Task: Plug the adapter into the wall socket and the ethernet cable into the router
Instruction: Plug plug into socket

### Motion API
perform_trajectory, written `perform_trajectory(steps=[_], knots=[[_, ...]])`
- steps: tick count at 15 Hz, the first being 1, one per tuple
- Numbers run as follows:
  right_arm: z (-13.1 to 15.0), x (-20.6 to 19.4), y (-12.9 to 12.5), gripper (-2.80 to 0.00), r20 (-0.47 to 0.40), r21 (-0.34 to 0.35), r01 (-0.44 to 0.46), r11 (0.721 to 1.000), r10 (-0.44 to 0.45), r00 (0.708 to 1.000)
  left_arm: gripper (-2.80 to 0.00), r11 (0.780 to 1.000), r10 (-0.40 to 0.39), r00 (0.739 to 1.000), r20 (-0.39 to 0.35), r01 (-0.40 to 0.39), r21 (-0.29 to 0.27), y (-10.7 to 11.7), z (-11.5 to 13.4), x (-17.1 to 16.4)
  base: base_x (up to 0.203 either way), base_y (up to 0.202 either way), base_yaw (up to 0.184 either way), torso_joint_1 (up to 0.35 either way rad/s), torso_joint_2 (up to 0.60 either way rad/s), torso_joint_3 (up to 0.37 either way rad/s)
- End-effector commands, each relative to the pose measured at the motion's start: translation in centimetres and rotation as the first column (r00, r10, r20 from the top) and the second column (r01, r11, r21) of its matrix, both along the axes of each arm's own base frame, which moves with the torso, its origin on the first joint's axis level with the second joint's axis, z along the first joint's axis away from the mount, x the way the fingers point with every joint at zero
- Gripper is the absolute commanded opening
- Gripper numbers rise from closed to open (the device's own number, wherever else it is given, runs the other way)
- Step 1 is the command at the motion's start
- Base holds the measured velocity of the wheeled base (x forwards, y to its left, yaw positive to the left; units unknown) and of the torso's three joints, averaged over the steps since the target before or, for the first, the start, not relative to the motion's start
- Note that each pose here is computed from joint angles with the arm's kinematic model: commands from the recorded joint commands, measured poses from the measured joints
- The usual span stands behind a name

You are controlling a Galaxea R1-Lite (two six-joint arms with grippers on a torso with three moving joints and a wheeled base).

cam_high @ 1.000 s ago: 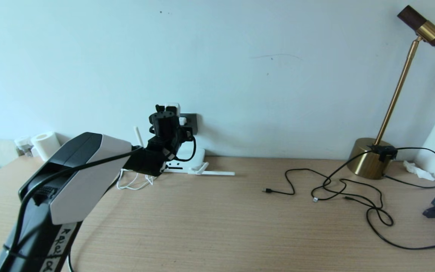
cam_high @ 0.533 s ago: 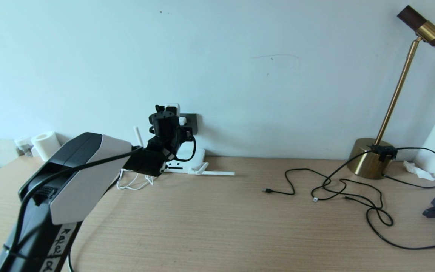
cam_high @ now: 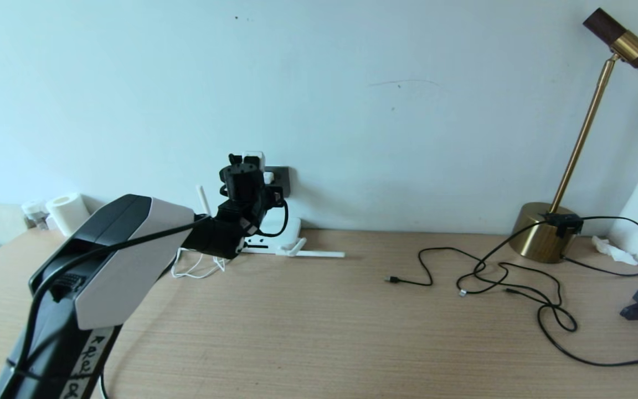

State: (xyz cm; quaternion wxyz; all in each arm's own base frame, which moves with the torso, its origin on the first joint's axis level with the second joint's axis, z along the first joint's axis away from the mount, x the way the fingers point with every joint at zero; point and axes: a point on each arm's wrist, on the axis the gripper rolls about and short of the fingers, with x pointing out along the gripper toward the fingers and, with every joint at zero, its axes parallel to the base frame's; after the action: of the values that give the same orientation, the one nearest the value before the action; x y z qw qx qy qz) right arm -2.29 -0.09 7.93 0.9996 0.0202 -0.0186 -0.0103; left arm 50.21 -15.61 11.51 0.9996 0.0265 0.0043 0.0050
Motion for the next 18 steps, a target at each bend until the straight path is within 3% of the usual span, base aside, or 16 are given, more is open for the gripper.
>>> perform_trajectory(steps=[1, 18], knots=[[-0.30, 0.08, 0.00, -2.80, -0.011, 0.000, 0.000, 1.000, 0.000, 1.000, -2.80, 1.000, -0.001, 1.000, 0.003, 0.001, 0.000, -0.07, -0.04, 0.05, 0.000, 0.000, 0.000, 0.000, 0.00, 0.000], [-0.30, 0.08, 0.00, -2.80, -0.011, 0.000, 0.000, 1.000, 0.000, 1.000, -2.80, 1.000, 0.002, 1.000, 0.014, -0.002, -0.004, -0.34, 0.32, 0.64, 0.000, 0.000, 0.000, 0.000, 0.00, 0.000]])
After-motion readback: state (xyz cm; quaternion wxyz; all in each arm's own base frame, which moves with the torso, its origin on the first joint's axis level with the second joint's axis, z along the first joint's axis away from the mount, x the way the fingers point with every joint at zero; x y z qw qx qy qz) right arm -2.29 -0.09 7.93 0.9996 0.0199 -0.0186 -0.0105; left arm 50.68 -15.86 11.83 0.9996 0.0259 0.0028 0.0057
